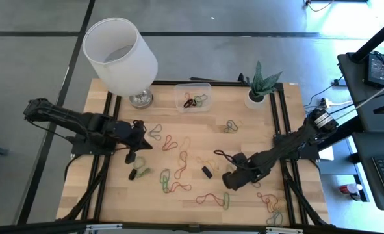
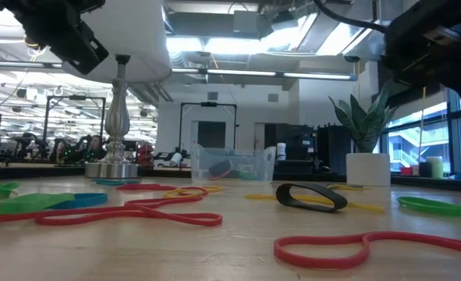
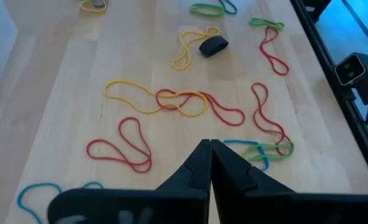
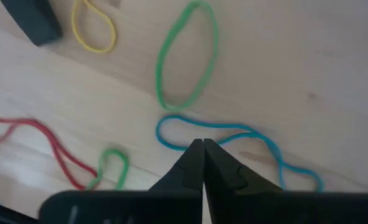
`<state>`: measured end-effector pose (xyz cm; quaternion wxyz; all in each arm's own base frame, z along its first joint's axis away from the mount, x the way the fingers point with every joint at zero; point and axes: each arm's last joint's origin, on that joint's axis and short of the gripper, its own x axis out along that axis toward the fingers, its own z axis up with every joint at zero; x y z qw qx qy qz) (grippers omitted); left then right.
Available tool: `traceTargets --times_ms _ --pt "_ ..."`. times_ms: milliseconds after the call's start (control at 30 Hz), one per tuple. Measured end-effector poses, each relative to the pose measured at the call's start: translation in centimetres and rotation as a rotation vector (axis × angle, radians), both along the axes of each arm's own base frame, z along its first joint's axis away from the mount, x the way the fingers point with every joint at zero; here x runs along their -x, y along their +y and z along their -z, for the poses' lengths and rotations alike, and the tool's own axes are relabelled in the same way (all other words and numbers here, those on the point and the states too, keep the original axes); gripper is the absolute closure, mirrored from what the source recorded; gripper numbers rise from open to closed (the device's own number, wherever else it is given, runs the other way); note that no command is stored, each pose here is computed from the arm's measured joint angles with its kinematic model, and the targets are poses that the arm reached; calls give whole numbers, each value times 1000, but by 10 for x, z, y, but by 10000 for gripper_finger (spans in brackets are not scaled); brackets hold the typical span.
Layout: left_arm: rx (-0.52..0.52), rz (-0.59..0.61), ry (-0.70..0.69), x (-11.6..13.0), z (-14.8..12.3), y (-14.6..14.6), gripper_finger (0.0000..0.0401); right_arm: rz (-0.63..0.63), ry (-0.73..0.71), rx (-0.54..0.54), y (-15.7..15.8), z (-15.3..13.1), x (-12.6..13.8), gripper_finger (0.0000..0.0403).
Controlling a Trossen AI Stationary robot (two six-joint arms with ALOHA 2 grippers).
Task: Pick and place rubber bands into bin
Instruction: Put the blue rubber band into the transparent bin
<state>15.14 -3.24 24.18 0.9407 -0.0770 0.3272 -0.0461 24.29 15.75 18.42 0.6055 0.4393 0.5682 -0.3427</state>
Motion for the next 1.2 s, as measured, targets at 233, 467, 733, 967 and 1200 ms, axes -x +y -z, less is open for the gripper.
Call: traceTargets --times_ms 233,467,733,967,1200 --pt "29 6 21 2 1 -4 399 -49 66 -8 6 7 13 339" --pt "50 24 33 4 2 -9 399 -54 116 6 2 22 24 275" --pt "81 42 41 6 1 -16 399 -184 132 -12 -2 36 31 254" --pt "97 48 46 7 1 -19 400 -249 107 -22 -3 45 34 290" --pt "107 39 53 7 2 -19 399 -233 91 -36 -4 53 39 371"
